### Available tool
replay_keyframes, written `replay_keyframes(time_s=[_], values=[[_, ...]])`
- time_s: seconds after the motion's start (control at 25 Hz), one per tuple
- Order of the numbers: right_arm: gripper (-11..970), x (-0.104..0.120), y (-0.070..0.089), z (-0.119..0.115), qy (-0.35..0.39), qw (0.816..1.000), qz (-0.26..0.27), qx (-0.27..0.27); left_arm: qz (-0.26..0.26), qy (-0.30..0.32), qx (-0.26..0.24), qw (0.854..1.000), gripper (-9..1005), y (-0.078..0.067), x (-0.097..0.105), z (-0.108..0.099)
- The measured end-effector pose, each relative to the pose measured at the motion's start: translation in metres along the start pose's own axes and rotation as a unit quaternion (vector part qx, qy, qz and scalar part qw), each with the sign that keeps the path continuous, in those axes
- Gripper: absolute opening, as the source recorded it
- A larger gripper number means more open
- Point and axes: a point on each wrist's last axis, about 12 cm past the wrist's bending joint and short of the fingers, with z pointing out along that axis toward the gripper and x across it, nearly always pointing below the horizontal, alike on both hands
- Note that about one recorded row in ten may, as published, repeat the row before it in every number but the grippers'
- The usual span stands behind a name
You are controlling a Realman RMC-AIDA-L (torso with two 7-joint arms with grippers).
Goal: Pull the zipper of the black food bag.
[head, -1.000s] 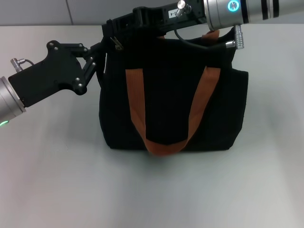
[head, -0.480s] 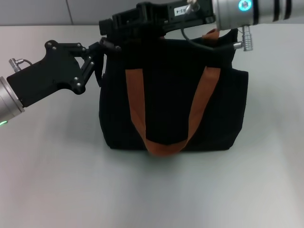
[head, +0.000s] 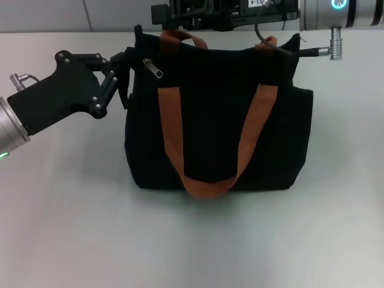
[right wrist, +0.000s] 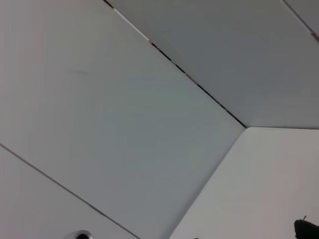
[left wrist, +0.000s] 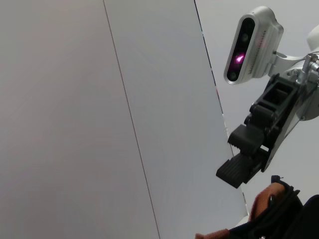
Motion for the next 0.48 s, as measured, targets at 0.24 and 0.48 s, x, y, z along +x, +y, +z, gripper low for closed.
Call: replay_keyframes(time_s=[0.24,0.48], values=[[373,0.001,0.0,-0.002,0.01,1.0,-0.01,0.005,-0.001,0.0,0.0,1.0,21,0.0,0.0,0.0],[373,0.003,0.004,-0.015,0.047,0.998,-0.05,-0.001,0.0,-0.001,0.001,1.0,21,0.0,0.0,0.0]])
